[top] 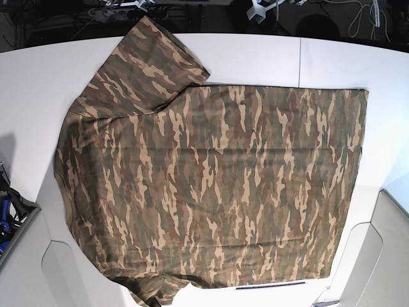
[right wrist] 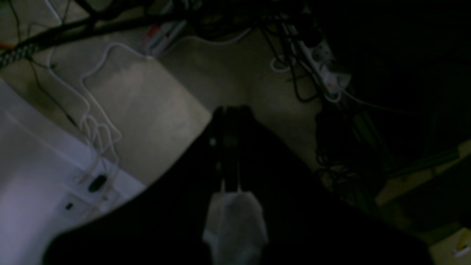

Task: Fold the T-shirt properly
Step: 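Move both grippers from rest toward the shirt's collar-side corners, then grasp the camouflage shirt's shoulder corners with both grippers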

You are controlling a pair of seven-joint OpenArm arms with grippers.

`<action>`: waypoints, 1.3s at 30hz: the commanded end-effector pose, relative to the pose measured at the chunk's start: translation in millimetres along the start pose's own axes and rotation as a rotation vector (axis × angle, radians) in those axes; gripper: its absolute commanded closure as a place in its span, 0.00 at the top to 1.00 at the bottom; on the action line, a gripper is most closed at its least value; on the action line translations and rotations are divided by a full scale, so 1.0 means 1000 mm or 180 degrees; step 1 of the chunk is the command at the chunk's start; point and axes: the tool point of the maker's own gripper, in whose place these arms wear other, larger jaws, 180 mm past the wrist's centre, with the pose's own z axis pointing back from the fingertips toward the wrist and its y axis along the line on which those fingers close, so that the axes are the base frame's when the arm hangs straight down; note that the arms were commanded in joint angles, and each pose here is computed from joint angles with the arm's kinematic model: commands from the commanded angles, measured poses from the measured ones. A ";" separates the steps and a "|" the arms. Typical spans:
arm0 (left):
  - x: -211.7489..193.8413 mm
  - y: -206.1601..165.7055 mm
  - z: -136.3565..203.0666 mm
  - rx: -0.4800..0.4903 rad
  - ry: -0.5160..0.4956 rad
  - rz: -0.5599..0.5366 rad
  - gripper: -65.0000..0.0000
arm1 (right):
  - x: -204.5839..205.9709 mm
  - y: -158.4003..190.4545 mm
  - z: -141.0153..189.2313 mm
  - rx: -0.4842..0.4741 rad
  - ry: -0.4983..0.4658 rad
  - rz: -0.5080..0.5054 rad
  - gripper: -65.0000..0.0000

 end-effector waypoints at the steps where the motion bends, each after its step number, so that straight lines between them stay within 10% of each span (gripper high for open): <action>1: -0.007 -0.001 0.004 -0.0013 -0.0015 0.0020 0.11 | -0.004 0.003 0.004 0.0040 -0.0060 -0.0040 0.00; 16: -0.020 0.011 0.071 0.0140 -0.0598 0.0380 0.11 | -0.019 0.018 0.082 0.0242 -0.0657 0.0121 0.00; 34: -0.004 0.053 0.213 0.0848 -0.1201 0.0574 0.12 | 0.095 -0.023 0.236 0.0154 -0.2250 -0.0250 0.00; 39: 0.013 0.065 0.250 0.0910 -0.1503 0.0775 0.28 | 0.110 -0.057 0.272 -0.0042 -0.2618 -0.0498 0.00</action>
